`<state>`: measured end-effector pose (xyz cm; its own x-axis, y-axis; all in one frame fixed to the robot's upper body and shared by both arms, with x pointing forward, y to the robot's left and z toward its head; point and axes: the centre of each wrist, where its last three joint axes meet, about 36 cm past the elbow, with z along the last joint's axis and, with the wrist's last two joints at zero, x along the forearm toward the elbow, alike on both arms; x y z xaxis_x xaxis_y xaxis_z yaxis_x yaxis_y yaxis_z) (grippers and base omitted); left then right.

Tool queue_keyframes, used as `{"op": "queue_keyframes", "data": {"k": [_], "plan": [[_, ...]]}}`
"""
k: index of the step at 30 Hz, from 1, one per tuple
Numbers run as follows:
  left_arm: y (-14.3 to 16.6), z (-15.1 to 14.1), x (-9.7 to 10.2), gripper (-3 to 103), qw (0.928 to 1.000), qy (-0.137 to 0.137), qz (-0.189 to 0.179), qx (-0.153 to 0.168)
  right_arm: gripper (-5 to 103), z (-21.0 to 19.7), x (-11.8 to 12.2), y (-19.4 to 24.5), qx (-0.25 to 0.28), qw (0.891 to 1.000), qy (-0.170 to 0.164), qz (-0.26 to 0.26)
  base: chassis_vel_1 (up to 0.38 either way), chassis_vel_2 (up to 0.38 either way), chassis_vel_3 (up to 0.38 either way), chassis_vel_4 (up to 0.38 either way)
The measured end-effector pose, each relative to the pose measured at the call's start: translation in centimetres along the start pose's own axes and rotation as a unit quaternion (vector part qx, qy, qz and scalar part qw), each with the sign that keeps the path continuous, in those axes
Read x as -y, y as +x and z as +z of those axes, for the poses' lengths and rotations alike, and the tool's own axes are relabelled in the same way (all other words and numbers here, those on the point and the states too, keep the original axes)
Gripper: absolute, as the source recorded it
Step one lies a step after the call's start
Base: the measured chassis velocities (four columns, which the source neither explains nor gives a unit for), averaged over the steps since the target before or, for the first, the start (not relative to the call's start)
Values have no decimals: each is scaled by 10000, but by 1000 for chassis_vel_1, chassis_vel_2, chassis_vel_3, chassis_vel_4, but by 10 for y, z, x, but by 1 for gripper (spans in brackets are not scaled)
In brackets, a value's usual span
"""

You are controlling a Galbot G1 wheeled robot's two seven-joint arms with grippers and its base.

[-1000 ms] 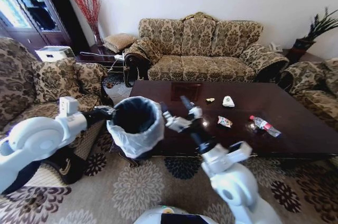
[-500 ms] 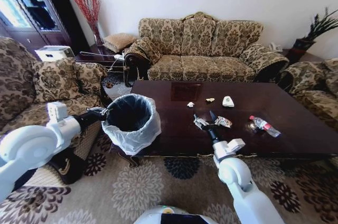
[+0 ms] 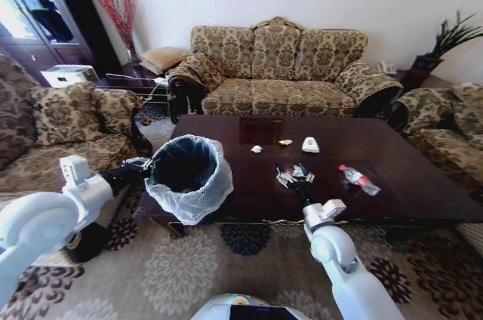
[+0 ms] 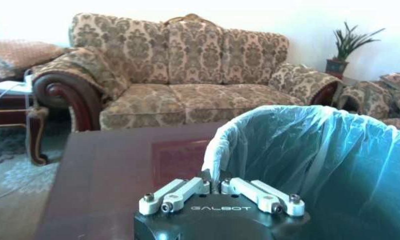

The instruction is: Move to the front of the table and place the trash on the table into the trash bin.

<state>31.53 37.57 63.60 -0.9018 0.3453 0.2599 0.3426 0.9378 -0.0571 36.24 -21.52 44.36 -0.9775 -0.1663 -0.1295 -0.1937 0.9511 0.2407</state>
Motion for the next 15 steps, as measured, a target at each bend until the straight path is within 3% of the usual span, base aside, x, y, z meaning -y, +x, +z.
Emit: {"op": "queue_keyframes", "data": {"k": [7, 15], "plan": [[3, 2, 6, 1, 10000, -24, 18, 40, 100, -2, 1, 3, -215, 9997, 77, 40, -64, -64, 38, 65], [6, 3, 10, 1, 10000, -12, 26, 80, 100, -2, -1, 6, -240, 9997, 105, 0, 17, 58, -1, -48]]}}
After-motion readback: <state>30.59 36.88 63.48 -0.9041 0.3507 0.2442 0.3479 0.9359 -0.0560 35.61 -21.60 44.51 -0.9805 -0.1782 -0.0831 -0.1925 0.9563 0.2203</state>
